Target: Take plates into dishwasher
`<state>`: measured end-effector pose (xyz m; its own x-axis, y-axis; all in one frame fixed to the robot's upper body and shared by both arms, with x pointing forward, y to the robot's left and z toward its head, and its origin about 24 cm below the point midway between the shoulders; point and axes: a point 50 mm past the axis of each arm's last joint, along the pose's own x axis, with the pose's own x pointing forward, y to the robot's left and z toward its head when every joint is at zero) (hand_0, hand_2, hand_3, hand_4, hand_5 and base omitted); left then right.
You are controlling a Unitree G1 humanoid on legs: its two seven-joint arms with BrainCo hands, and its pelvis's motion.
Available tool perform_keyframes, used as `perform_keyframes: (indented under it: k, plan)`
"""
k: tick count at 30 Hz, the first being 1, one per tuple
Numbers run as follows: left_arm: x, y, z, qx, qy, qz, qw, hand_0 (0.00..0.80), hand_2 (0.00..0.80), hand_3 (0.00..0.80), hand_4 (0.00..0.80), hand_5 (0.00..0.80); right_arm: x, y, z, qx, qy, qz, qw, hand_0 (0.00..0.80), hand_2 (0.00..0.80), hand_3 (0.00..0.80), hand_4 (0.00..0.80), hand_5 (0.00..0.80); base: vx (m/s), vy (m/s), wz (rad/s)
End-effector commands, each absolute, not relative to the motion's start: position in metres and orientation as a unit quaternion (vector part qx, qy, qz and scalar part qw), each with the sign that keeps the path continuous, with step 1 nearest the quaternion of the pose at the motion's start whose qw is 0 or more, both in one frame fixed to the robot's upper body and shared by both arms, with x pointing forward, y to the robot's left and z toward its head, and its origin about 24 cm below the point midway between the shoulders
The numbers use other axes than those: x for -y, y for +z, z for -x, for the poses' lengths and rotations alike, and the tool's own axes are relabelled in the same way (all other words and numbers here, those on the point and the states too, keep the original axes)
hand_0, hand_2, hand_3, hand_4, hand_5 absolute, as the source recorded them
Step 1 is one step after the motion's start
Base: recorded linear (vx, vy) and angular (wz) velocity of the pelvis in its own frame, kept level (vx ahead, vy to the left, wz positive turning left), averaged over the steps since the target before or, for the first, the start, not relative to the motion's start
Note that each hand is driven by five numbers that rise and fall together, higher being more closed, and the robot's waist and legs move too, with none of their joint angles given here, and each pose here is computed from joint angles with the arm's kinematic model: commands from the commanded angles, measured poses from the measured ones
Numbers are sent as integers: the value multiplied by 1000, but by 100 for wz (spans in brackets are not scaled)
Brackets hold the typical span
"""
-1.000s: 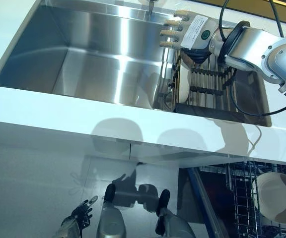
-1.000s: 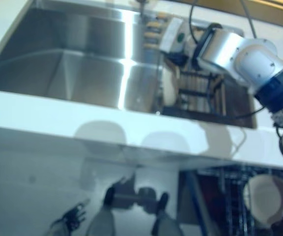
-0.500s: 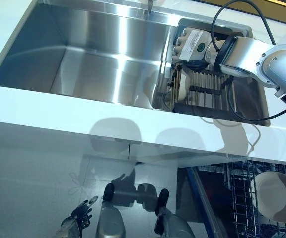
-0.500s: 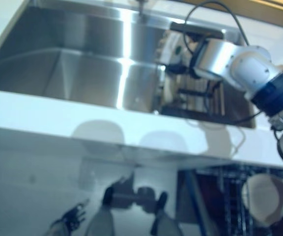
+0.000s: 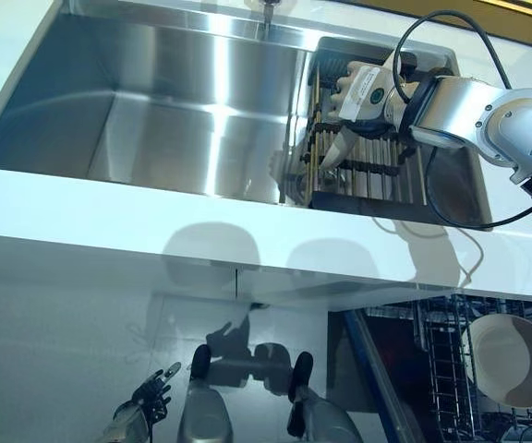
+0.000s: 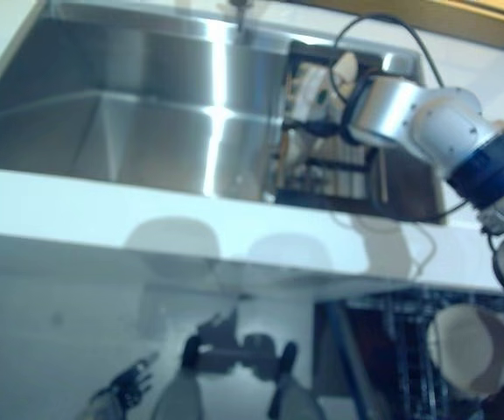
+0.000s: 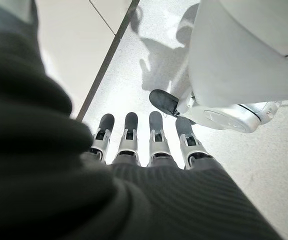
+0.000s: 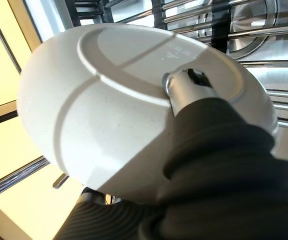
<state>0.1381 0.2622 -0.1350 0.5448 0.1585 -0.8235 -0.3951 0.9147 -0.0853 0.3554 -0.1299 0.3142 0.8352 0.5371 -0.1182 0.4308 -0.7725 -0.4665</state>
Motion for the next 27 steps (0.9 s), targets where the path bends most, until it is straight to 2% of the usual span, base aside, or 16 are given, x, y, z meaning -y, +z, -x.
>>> perform_keyframes:
  k: [1,13,15,20,27]
  plan:
    - [-273,-133,-136,-447,173,119,869,0,0,0,0,0,145,328,-357,241,93,943,211,800,800,800,800,800,2,-23,-8]
    - [-272,-138,-125,-464,173,106,862,0,0,0,0,0,185,356,-359,199,21,944,261,800,800,800,800,800,23,-13,-8]
    - [-271,-140,-121,-472,171,103,859,0,0,0,0,0,198,363,-357,185,2,938,293,800,800,800,800,800,54,-4,-14]
    - [-269,-143,-114,-487,163,93,853,0,0,0,0,0,228,379,-354,145,-62,887,434,800,800,800,800,800,51,6,-20]
    - [-266,-146,-105,-502,138,75,851,0,0,0,0,0,290,385,-344,59,-159,819,548,800,800,800,800,800,42,-1,-20]
